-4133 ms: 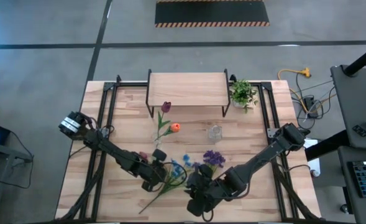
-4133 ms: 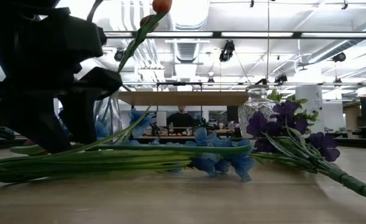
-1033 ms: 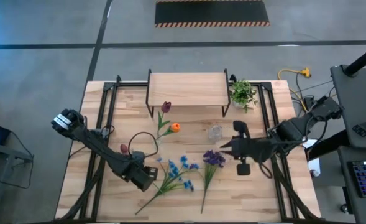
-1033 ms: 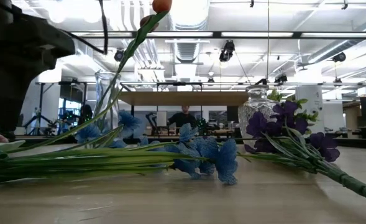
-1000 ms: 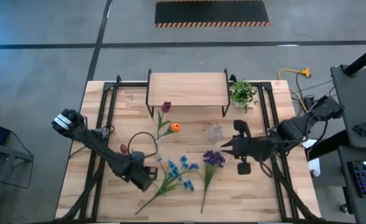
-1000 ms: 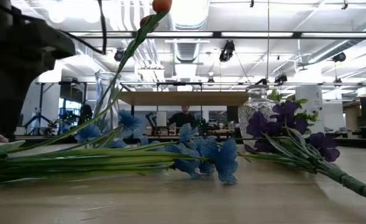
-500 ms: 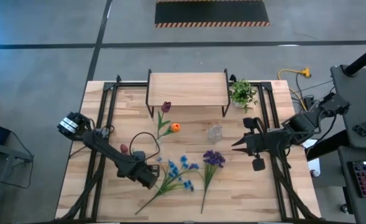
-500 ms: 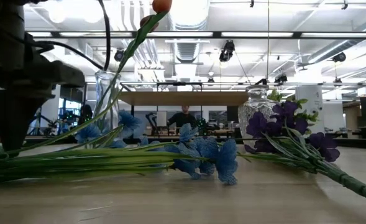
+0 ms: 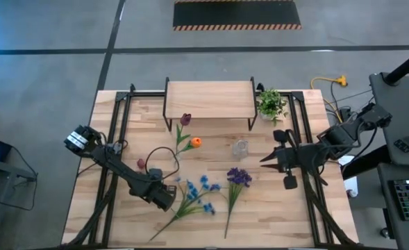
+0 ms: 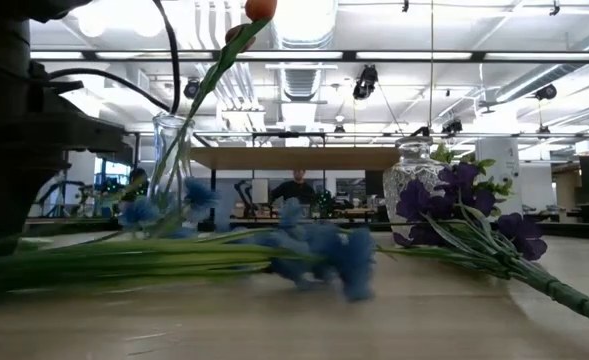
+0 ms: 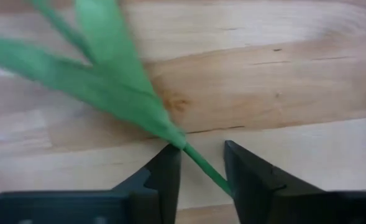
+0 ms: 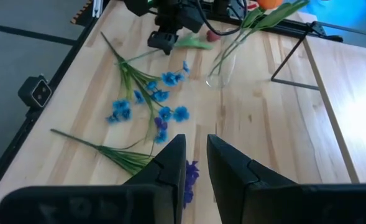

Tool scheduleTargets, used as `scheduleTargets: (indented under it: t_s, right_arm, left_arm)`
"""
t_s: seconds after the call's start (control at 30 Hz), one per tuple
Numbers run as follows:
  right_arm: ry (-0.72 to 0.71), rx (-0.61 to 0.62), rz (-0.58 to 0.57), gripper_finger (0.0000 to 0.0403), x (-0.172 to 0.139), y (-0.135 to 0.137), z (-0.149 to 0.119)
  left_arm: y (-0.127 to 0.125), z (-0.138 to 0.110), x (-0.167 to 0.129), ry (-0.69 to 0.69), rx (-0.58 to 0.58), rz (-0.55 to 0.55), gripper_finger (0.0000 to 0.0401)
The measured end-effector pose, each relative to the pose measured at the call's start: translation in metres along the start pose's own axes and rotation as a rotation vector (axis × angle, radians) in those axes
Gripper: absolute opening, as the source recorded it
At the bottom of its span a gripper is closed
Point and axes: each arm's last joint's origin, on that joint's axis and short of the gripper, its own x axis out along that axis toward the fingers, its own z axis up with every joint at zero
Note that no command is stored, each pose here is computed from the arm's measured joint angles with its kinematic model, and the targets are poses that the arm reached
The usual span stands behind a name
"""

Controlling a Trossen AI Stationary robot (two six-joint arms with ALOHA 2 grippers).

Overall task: Pick and place flowers into a vace then onto a shelf
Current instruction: Put the red tulip into the left transparent vase

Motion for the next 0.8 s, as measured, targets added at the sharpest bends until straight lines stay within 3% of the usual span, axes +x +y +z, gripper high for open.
scheduleTargets:
  t_s: [0.27, 0.5, 0.8]
  right_arm:
    - [0.024, -0.008, -0.006, 0.0056, 0.013, 0.005, 0.001]
    - [0.060, -0.016, -0.014, 0.0056, 0.024, 0.009, 0.000]
    - [0.087, -0.022, -0.019, 0.0056, 0.031, 0.012, -0.001]
  left_arm:
    - [0.001, 0.001, 0.000, -0.026, 0.070, 0.001, 0.0007]
    - [0.002, 0.004, -0.002, -0.072, 0.089, -0.005, 0.0003]
    - [0.001, 0.011, -0.022, -0.175, 0.017, -0.152, 0.0002]
